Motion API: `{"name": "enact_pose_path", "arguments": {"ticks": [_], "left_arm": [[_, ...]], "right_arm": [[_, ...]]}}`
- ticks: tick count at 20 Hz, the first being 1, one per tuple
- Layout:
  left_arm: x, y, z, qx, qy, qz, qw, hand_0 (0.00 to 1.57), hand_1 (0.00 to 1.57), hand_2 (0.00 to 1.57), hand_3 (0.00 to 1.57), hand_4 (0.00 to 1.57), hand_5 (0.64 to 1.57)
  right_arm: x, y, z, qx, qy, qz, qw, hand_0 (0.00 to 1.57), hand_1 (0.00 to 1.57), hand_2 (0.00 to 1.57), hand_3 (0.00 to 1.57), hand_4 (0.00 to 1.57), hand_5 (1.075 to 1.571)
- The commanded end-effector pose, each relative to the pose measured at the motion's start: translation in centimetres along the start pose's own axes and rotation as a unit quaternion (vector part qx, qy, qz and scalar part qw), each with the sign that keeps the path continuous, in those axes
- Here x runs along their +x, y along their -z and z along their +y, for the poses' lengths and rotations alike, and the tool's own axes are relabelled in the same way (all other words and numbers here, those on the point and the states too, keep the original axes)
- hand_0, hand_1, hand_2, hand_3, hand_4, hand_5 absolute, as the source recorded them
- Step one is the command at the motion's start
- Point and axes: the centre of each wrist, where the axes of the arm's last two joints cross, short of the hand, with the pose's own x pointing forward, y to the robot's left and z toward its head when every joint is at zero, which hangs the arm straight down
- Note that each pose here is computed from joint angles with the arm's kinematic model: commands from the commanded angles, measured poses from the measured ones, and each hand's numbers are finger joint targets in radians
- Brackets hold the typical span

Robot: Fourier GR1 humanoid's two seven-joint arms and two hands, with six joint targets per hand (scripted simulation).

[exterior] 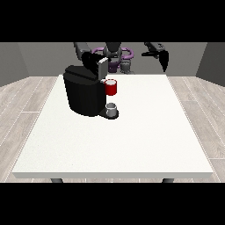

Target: Insert the coffee pod into the coffee machine and close the lid

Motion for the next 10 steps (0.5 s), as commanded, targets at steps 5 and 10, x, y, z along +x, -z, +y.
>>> {"name": "enact_pose_path", "arguments": {"ticks": [5,10], "left_arm": [[0.8,0.7,-1.2,0.000,-0.006,0.004,1.000,0.00,0.00,0.00,0.00,0.19,1.571],[-0.6,-0.4,0.1,-0.010,-0.003,0.001,1.000,0.00,0.00,0.00,0.00,0.14,1.571]], "right_arm": [[3.8,2.8,1.4,0.019,-0.042,-0.015,0.9988,0.00,0.00,0.00,0.00,0.17,1.571],[3.7,3.0,2.7,0.020,-0.055,-0.025,0.9980,0.00,0.00,0.00,0.00,0.11,1.571]]}}
